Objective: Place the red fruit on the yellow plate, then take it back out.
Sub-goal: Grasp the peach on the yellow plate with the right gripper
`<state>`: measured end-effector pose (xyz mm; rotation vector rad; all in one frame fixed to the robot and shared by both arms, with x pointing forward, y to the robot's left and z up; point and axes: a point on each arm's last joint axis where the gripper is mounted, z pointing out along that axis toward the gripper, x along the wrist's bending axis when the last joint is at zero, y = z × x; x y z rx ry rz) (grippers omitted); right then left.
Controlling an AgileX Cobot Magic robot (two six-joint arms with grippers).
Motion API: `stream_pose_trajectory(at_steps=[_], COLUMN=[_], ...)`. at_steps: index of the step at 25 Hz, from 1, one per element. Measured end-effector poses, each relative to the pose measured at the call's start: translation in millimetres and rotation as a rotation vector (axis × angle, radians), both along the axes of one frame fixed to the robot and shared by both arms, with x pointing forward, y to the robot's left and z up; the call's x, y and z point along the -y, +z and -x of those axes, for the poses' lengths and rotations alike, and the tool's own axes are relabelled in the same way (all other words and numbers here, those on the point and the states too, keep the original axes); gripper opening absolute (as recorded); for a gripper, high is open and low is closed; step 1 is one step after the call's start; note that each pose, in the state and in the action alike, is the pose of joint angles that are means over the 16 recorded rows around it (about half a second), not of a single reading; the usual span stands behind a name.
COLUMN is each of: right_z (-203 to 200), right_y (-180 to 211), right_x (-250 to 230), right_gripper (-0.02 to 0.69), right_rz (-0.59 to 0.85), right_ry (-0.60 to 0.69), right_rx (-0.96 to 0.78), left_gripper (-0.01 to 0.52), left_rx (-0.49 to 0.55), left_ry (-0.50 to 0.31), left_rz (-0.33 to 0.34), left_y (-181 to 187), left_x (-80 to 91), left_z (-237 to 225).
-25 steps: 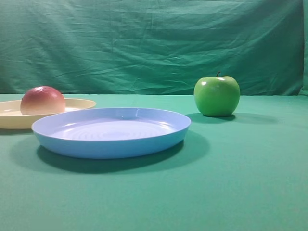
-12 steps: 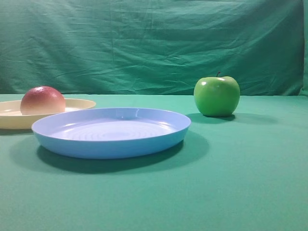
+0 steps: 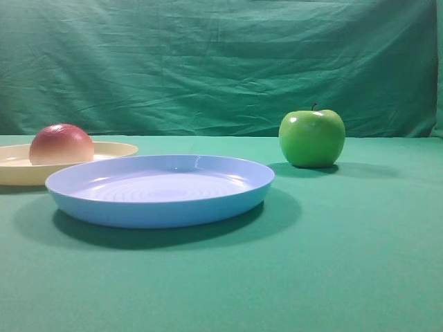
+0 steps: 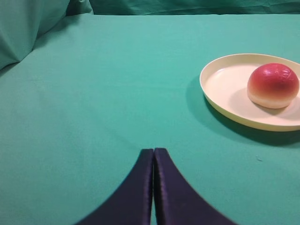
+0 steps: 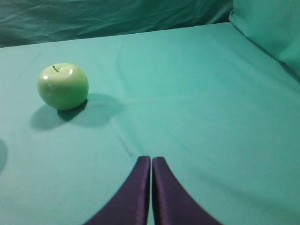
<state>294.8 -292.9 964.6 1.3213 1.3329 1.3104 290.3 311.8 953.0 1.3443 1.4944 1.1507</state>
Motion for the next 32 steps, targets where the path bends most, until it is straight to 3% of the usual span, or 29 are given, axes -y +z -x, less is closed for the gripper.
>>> stream_pose_trajectory(at_steps=[10, 22, 32], right_z=[-10, -30, -18], right_y=[52, 132, 166], right_x=[-3, -4, -5], right_gripper=[0.0, 0.0, 0.0], right_rz=[-0.026, 0.037, 0.038], right_ry=[0.016, -0.002, 0.032], right_rx=[0.096, -0.124, -0.244], left_gripper=[0.0, 0.0, 0.0], left_rx=[0.0, 0.0, 0.0], left_ry=[0.0, 0.0, 0.0], left_rz=[0.0, 0.0, 0.0], left_y=[0, 0, 0], left_x=[0.0, 0.0, 0.0], left_z=[0, 0, 0])
